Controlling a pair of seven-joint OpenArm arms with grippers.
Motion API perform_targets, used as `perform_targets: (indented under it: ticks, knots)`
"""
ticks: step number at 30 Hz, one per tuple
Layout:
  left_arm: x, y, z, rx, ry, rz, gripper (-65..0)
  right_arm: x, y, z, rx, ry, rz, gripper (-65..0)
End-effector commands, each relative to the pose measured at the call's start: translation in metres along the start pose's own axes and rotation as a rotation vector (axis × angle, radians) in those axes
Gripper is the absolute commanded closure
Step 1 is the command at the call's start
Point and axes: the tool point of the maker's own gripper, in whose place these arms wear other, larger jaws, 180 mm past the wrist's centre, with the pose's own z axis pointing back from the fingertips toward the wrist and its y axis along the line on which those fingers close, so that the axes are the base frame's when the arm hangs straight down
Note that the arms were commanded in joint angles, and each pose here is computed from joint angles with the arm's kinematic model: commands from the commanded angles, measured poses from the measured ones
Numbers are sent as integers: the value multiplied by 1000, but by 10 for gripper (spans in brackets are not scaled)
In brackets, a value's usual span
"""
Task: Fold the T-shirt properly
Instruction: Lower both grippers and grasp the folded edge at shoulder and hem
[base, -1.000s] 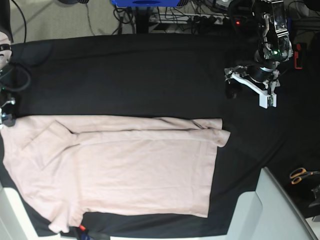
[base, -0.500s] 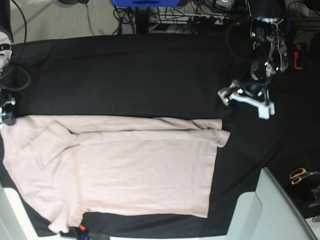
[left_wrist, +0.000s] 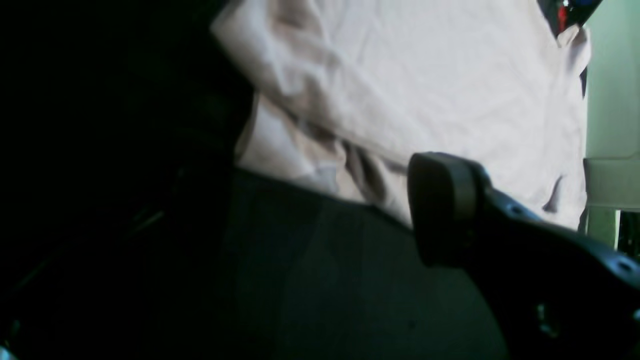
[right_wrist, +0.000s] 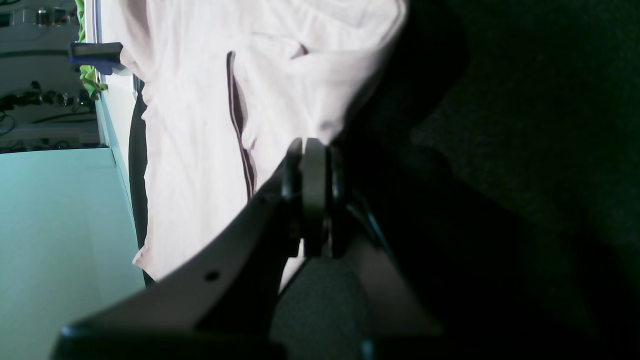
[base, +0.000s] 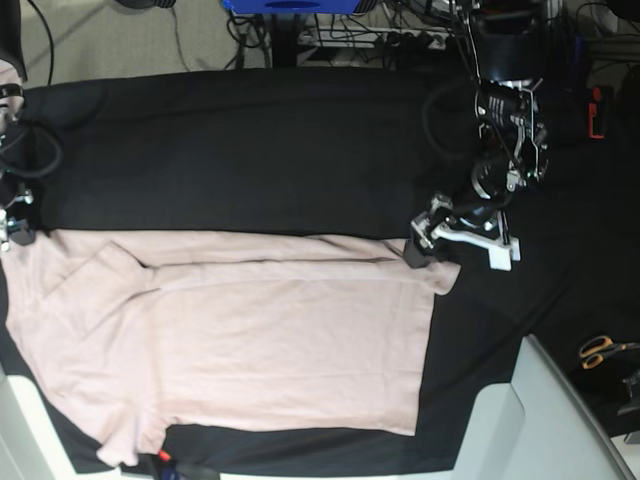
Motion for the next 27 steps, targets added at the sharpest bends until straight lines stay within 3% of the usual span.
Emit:
perform_targets:
  ticks: [1, 18, 24, 27]
  knots:
    - [5, -3, -2, -3, -2, -2, -518, 25, 12, 2, 30, -49, 22, -6]
    - [6, 15, -10, 40, -44, 36, -504, 26, 13, 2, 32, -50, 24, -6]
    - [-1, 24, -14, 62, -22, 66, -276, 27, 13, 2, 33, -51, 25, -6]
    - [-1, 23, -15, 59, -21, 65, -204, 27, 13, 2, 33, -51, 25, -6]
